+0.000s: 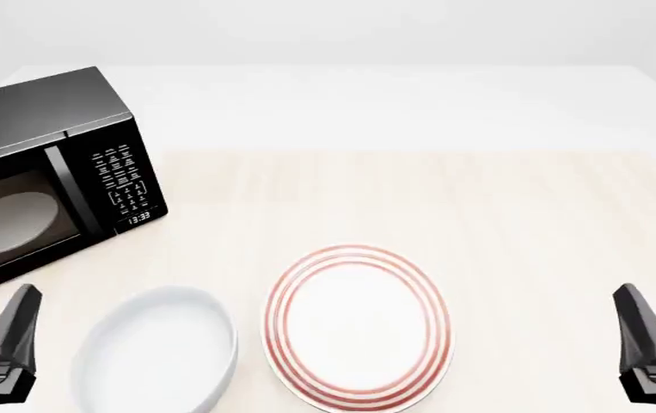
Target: Open the microwave.
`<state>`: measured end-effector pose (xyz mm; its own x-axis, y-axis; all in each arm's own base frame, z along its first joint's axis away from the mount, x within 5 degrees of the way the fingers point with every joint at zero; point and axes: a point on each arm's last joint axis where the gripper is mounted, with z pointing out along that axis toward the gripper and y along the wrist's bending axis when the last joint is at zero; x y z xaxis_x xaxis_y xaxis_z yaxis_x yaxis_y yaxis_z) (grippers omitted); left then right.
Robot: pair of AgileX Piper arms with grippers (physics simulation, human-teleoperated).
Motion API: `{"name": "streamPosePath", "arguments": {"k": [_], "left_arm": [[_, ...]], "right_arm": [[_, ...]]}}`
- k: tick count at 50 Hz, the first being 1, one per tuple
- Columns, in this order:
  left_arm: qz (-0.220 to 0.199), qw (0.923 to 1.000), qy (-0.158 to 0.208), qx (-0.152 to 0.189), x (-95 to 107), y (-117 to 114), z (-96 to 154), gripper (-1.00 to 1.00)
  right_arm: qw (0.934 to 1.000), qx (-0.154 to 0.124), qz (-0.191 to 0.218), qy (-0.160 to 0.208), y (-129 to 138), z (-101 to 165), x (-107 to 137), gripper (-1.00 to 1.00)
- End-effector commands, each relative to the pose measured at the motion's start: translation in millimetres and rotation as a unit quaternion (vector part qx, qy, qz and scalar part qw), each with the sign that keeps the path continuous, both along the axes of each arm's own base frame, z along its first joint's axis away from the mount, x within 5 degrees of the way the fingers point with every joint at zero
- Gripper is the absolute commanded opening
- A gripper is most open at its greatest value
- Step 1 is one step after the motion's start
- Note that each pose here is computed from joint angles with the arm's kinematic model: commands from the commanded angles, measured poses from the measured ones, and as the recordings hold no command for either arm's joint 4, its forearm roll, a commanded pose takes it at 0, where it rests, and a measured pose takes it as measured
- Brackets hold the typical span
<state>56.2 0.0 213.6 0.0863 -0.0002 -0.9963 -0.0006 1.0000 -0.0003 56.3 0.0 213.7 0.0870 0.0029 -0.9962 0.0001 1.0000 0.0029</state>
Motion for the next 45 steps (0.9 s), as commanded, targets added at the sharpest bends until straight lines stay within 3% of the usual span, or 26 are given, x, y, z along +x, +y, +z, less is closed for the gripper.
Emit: {"name": "streamPosePath", "arguments": {"k": [1, 8, 12, 17, 25, 39, 45], "left_arm": [[0.002, 1.0, 0.0, -0.001, 0, 0, 1, 1.0], [0.007, 1.0, 0.0, 0.0, 1, 1, 1, 1.0], [0.01, 0.9997, 0.0, 0.021, 2, 1, 4, 1.0], [0.016, 0.9994, -0.023, 0.019, 0, 2, 30, 1.0], [0.016, 0.9996, -0.014, 0.017, 16, 2, 40, 1.0], [0.014, 0.9999, 0.006, 0.0, 41, 3, 30, 1.0], [0.018, 0.9997, 0.012, 0.008, 51, 4, 31, 1.0]], "right_arm": [[1.0, 0.002, 0.0, 0.0, 0, 1, 0, 1.0], [1.0, 0.002, 0.0, 0.0, 0, 1, 0, 1.0], [1.0, 0.002, 0.0, 0.0, 0, 1, 0, 1.0], [1.0, 0.002, 0.0, 0.0, 0, 1, 1, 1.0], [1.0, 0.002, 0.0, 0.0, 0, 1, 1, 1.0], [1.0, 0.002, 0.0, 0.0, 0, 1, 0, 1.0], [1.0, 0.002, 0.0, 0.0, 0, 1, 0, 1.0]]}}
